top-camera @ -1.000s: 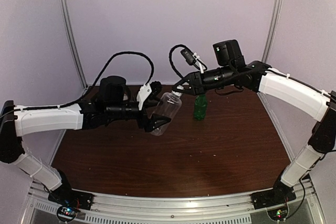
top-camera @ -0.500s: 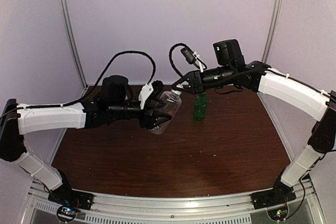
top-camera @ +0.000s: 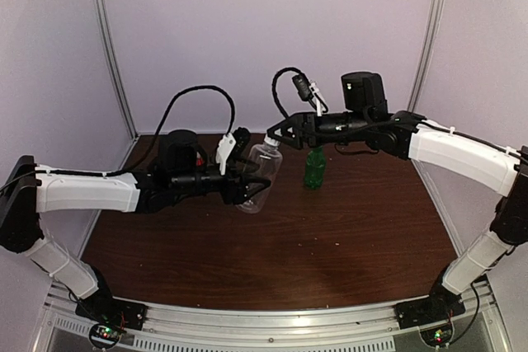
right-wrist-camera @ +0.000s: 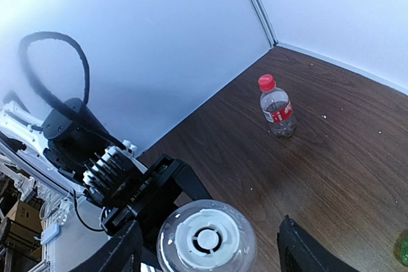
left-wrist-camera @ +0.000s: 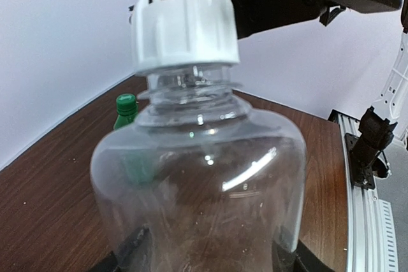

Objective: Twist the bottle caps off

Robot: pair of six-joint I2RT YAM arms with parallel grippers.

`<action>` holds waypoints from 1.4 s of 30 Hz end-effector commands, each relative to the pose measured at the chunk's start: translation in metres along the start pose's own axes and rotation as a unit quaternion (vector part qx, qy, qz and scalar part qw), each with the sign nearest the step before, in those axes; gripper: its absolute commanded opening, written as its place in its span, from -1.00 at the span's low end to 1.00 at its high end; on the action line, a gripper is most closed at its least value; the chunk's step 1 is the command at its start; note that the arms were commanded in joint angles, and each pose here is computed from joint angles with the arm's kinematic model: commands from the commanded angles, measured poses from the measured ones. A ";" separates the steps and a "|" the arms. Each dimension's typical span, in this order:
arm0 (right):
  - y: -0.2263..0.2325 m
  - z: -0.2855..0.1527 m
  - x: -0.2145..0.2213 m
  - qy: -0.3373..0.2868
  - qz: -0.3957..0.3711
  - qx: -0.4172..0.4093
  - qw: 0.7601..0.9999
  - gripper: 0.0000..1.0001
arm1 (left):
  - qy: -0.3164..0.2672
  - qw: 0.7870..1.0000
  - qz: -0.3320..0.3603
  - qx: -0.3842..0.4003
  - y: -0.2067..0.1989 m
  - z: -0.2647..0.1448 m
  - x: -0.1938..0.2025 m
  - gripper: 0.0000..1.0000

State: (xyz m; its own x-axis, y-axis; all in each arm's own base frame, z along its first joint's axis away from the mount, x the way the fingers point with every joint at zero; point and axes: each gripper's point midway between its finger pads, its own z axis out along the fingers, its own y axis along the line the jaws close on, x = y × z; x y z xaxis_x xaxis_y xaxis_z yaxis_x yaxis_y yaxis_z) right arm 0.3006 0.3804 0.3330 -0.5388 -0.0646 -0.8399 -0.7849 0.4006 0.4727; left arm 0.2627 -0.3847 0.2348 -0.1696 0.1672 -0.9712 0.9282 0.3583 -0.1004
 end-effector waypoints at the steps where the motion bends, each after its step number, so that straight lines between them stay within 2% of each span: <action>1: 0.016 -0.004 -0.022 -0.055 -0.007 -0.010 0.998 0.50 | -0.056 0.998 -0.013 -0.010 0.003 0.001 -0.024 -0.23; 5: 0.016 0.002 -0.021 -0.057 -0.004 -0.006 0.998 0.48 | -0.056 0.998 -0.019 -0.015 0.005 0.001 -0.024 -0.24; 12: 0.014 0.008 -0.022 -0.064 -0.004 0.000 0.998 0.05 | -0.055 0.998 -0.023 -0.015 0.005 0.001 -0.024 -0.24; 15: 0.011 0.012 -0.020 -0.061 -0.002 0.003 0.998 -0.05 | -0.058 0.998 -0.023 -0.014 0.004 0.000 -0.026 -0.24; 20: 0.006 0.018 -0.013 -0.053 0.006 0.008 0.999 -0.06 | -0.060 0.998 -0.022 -0.013 0.003 -0.001 -0.027 -0.24; 26: 0.003 0.022 -0.010 -0.048 0.009 0.007 0.999 -0.17 | -0.061 0.998 -0.020 -0.015 0.004 -0.002 -0.027 -0.25; 30: 0.005 0.023 -0.012 -0.054 0.005 0.001 0.999 -0.50 | -0.064 0.998 -0.018 -0.016 0.003 -0.004 -0.026 -0.26; 33: 0.009 0.022 -0.014 -0.059 -0.004 -0.008 0.998 -0.88 | -0.069 0.997 -0.016 -0.014 0.002 -0.006 -0.027 -0.27; 34: 0.010 0.021 -0.015 -0.061 -0.008 -0.011 0.998 -1.00 | -0.072 0.997 -0.014 -0.010 0.000 -0.007 -0.027 -0.27; 38: 0.028 0.017 -0.015 -0.057 -0.049 -0.059 0.995 -1.00 | -0.084 0.996 -0.006 0.039 -0.018 -0.012 -0.034 -0.27; 42: 0.060 0.009 -0.003 -0.029 -0.119 -0.155 0.980 -1.00 | -0.093 0.985 0.006 0.148 -0.057 -0.022 -0.040 -0.26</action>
State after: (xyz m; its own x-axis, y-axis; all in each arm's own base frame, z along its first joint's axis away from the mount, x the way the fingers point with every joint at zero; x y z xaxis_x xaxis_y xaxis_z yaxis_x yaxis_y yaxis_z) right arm 0.2993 0.4050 0.3323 -0.4857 -0.0280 -0.8737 -0.8256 0.3431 0.4480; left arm 0.2604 -0.3836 0.2427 -0.1950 0.0746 -0.9780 0.9240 0.3483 -0.1576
